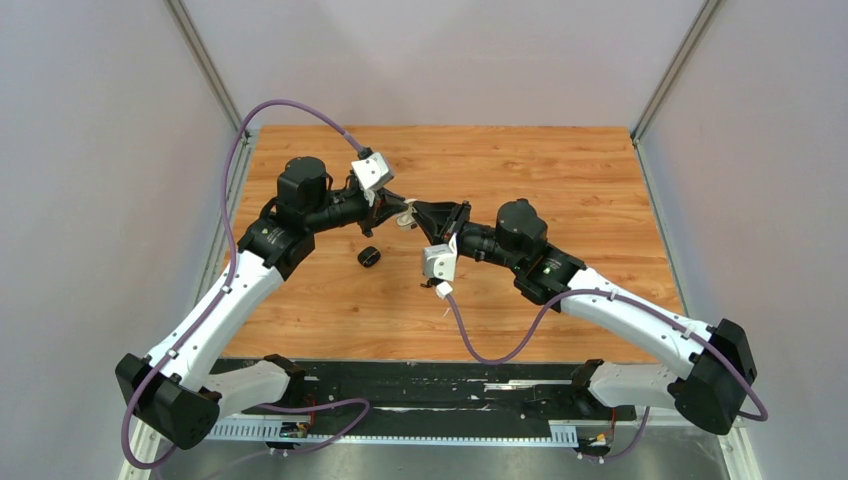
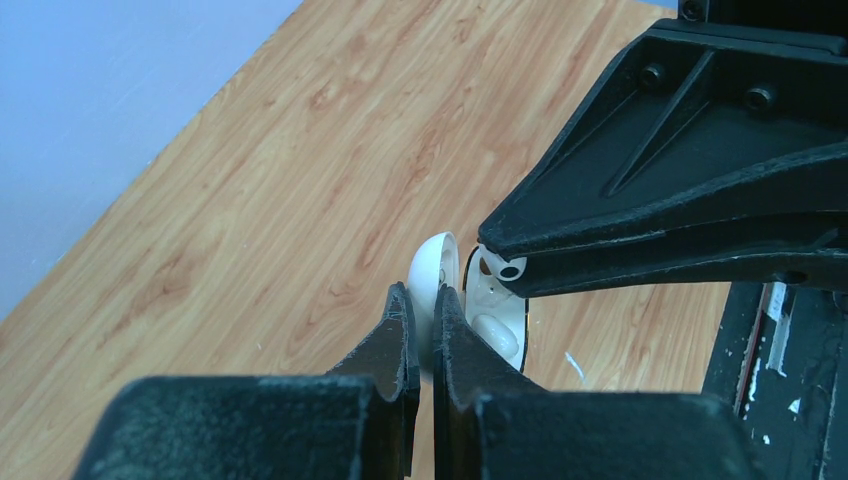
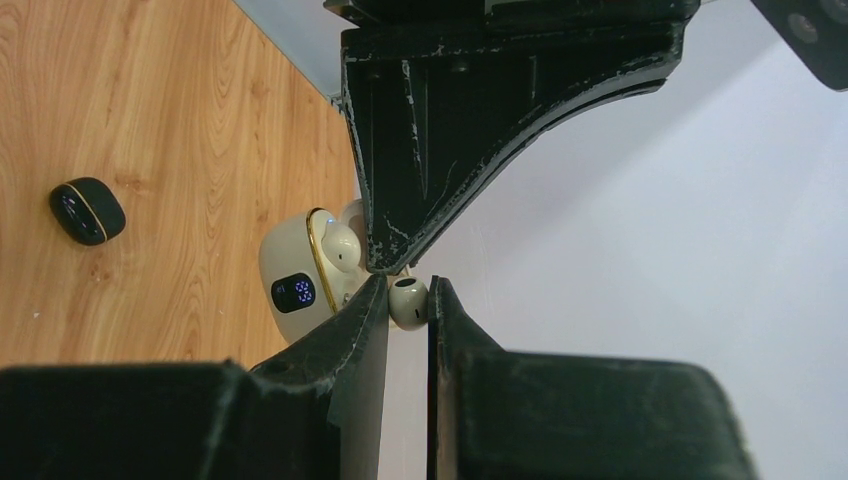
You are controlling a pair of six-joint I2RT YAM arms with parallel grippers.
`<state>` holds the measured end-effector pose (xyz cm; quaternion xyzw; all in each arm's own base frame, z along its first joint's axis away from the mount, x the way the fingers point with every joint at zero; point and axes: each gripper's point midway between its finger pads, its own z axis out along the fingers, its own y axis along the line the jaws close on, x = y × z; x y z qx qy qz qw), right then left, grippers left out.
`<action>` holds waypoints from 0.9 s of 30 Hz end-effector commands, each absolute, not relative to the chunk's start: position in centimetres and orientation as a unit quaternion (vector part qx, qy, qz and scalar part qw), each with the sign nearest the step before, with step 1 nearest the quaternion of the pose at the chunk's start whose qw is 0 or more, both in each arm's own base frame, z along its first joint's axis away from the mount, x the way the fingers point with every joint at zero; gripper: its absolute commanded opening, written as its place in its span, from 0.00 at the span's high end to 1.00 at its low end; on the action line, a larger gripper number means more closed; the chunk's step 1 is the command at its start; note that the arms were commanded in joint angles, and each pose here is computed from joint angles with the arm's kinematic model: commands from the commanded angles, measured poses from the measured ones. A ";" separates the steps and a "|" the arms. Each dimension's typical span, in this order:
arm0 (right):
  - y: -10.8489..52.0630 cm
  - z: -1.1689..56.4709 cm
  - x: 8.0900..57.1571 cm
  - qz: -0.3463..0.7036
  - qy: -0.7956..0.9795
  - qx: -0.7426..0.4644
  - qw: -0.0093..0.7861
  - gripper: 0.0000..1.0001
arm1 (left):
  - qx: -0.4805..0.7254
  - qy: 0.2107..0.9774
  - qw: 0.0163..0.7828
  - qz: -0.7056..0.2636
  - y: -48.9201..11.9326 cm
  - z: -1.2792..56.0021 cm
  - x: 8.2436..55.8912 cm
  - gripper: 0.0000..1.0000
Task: Insert the wireless bluetooth earbuds into the charging case
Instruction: Insert the right earbud into the right side groove of the charging case.
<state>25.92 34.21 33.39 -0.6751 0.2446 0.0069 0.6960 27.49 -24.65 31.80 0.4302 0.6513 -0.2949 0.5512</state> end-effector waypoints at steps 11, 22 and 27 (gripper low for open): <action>33.8 34.3 26.7 -0.034 0.240 -0.675 0.696 1.00 | 0.439 0.621 0.578 -0.295 -24.9 34.5 27.1 1.00; 33.8 34.8 27.0 -0.047 0.235 -0.676 0.697 1.00 | 0.438 0.625 0.577 -0.292 -24.7 34.0 27.1 1.00; 33.7 34.5 27.1 -0.053 0.236 -0.681 0.691 1.00 | 0.435 0.627 0.578 -0.288 -24.6 33.9 27.2 1.00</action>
